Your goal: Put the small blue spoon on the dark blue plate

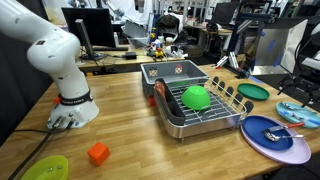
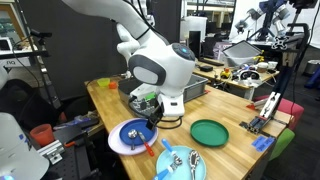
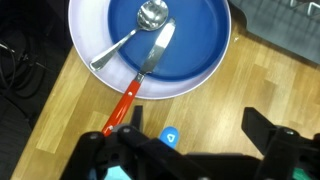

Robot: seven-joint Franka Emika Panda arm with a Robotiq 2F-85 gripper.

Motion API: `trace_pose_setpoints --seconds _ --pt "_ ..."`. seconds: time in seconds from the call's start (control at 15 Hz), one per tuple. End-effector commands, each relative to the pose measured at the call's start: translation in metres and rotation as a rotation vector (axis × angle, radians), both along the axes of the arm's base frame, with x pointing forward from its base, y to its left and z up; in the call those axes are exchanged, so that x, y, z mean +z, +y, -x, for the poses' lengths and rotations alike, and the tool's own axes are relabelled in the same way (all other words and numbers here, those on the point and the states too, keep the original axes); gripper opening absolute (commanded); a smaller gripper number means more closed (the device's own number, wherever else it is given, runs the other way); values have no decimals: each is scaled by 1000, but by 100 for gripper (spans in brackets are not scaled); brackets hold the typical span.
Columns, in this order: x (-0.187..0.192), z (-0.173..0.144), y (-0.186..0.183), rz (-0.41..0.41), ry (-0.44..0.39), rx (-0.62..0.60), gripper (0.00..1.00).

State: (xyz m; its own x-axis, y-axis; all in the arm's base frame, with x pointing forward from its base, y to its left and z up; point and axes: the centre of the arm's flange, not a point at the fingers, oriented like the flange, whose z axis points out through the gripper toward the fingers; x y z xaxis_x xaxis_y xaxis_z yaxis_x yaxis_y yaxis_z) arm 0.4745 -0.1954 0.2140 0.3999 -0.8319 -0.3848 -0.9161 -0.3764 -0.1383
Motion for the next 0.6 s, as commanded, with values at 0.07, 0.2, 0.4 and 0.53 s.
trace_pose_setpoints --seconds 0.07,0.2,0.4,0.53 --pt "-32 -11 -25 -92 31 -222 100" --pt "-47 -10 -33 -105 45 -303 100" --pt "-63 -11 -44 -166 28 -394 100" --pt "-72 -11 -50 -183 32 -443 100"
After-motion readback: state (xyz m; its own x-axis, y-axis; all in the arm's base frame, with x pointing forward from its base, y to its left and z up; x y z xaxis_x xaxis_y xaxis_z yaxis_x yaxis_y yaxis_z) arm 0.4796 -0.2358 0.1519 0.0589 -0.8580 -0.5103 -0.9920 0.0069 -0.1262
